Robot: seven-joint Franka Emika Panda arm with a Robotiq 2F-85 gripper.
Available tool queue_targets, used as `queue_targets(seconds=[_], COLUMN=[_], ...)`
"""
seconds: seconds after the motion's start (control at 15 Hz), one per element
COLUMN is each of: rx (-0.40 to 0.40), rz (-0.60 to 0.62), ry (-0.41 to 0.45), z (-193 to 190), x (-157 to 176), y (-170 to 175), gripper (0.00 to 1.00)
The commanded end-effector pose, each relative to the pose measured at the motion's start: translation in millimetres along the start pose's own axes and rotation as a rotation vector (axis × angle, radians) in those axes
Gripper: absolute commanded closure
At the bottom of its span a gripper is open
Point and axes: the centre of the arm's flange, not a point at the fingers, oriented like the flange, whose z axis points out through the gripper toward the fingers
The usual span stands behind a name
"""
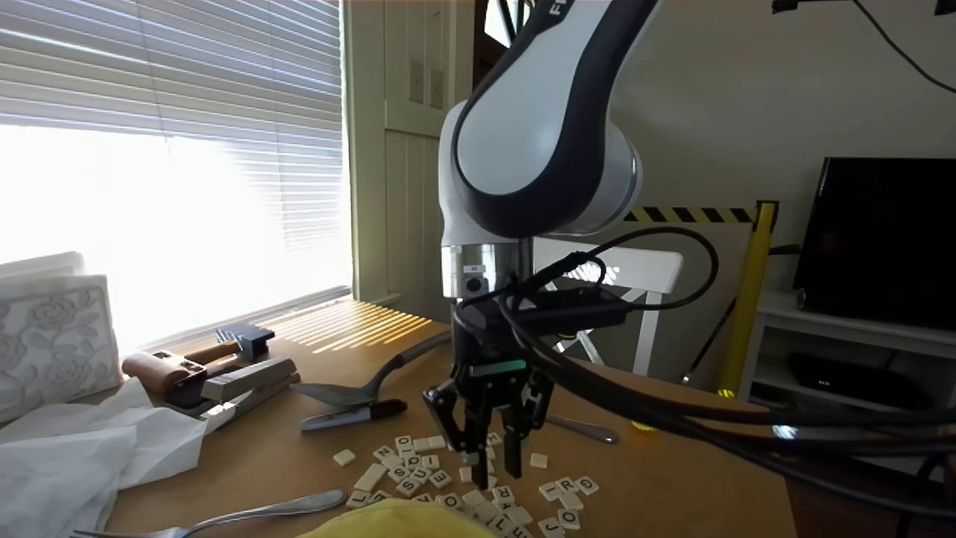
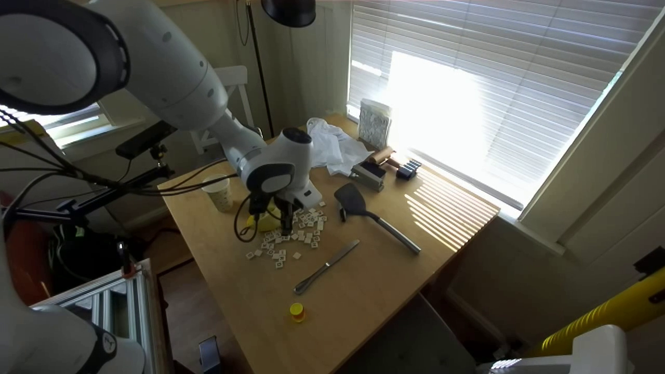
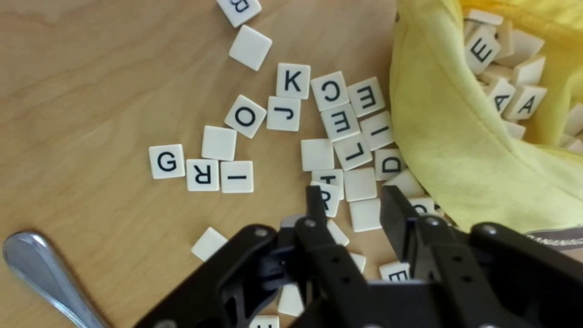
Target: Put one tile inside the banana purse.
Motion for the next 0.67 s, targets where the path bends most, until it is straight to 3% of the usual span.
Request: queue_targets(seconds=[0.0,0.27,0.33,0.4,0.6], rx=[-0.03,-0.042,-0.032,-0.034,-0.037], rz=[0.037,0.066,0.061,0.066,0.073], ry=[-0.003,0.003,0.016,0.021,0.018], z=[1,6,9,11,14], x=[-2,-1,0,0,0], y=[1,7,8,9,10], gripper=[0.64,0.62,0.64,0.73,0.67])
